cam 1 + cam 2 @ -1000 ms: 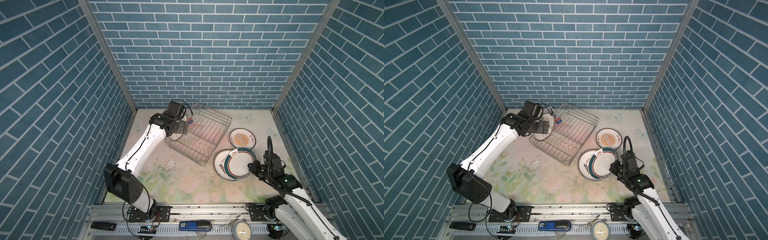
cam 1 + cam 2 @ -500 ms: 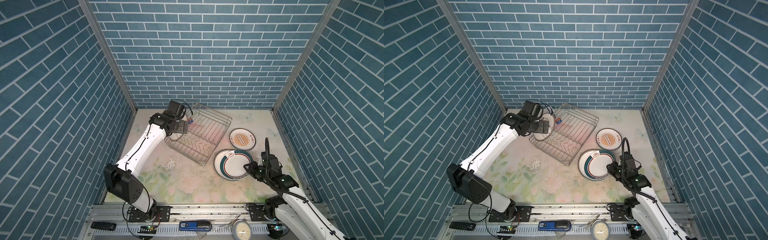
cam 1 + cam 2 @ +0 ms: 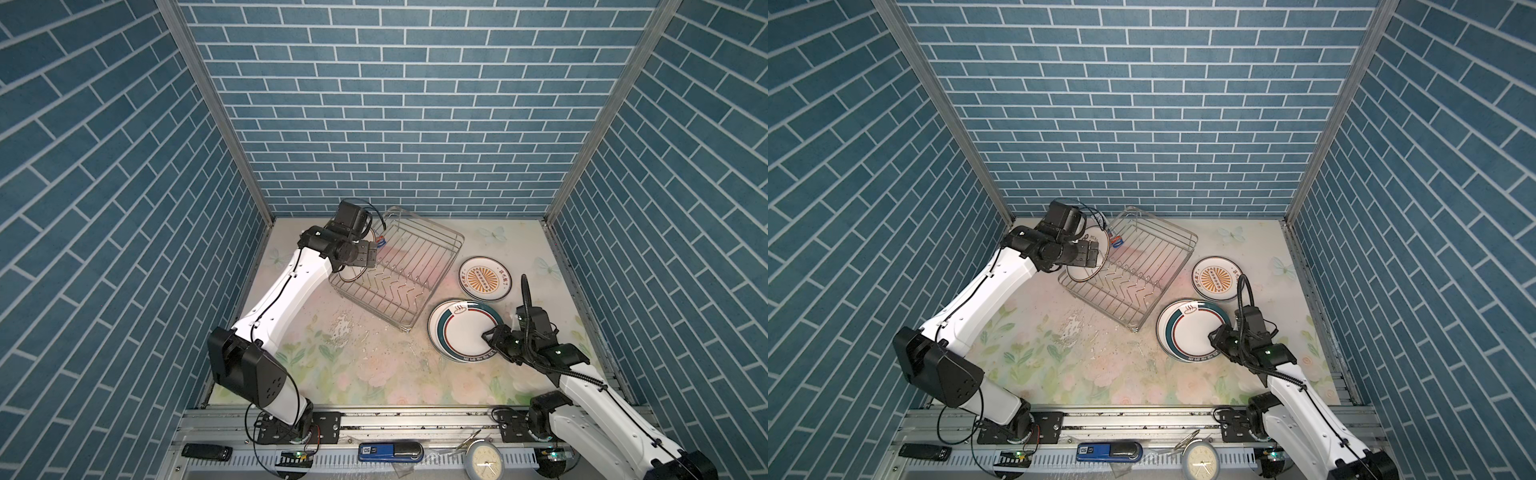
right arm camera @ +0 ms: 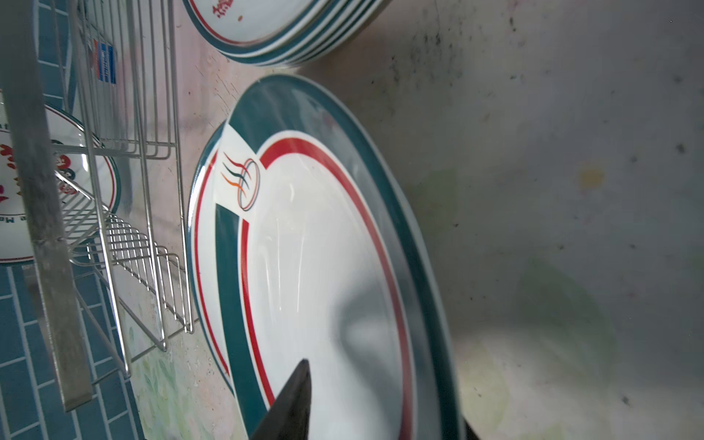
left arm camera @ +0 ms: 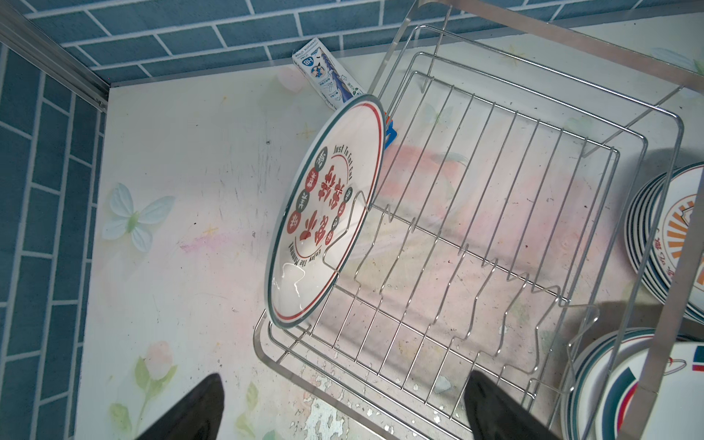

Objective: Unload the plates from the dish rack
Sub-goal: 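Lower the green-rimmed plate onto the green-rimmed stack with the right gripper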

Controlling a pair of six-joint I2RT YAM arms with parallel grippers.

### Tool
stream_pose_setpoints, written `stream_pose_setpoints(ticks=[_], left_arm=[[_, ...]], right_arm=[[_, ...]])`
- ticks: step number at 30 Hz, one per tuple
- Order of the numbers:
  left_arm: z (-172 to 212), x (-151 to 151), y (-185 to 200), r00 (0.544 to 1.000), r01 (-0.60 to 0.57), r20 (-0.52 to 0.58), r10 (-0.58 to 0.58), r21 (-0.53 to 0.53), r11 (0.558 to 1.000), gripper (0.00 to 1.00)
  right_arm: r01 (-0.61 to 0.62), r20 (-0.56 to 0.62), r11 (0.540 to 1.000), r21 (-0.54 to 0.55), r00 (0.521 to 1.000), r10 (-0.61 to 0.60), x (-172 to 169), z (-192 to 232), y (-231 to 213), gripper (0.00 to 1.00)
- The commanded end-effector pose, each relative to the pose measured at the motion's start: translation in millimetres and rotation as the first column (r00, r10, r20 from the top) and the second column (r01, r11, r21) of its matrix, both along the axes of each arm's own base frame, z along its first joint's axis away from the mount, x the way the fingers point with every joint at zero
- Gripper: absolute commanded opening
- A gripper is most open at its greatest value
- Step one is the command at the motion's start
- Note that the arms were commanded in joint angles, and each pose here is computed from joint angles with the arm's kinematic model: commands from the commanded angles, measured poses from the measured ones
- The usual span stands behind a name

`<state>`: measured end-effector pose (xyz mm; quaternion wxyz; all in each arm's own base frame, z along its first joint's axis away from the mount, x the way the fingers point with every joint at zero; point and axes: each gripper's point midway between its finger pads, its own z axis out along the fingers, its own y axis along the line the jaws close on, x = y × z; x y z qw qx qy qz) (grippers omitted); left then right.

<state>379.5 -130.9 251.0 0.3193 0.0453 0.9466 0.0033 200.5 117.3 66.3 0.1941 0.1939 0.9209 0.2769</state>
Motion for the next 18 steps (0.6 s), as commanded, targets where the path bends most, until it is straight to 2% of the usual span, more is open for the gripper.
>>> stream_pose_setpoints(ticks=[1,18], left_arm=[[6.2,0.5,1.4,1.0,-0.002,0.005,0.002,-0.006,1.0,0.99],[4.9,0.6,0.1,1.0,0.003,0.0,-0.003,-0.009,1.0,0.99]], right_arm=[[-0.046,0.032,0.998,-0.032,0.998,0.047,4.7,14.7,1.3,0.45],[-0.122,0.017,0.989,-0.082,0.992,0.124,11.4,20.9,11.3,0.48]])
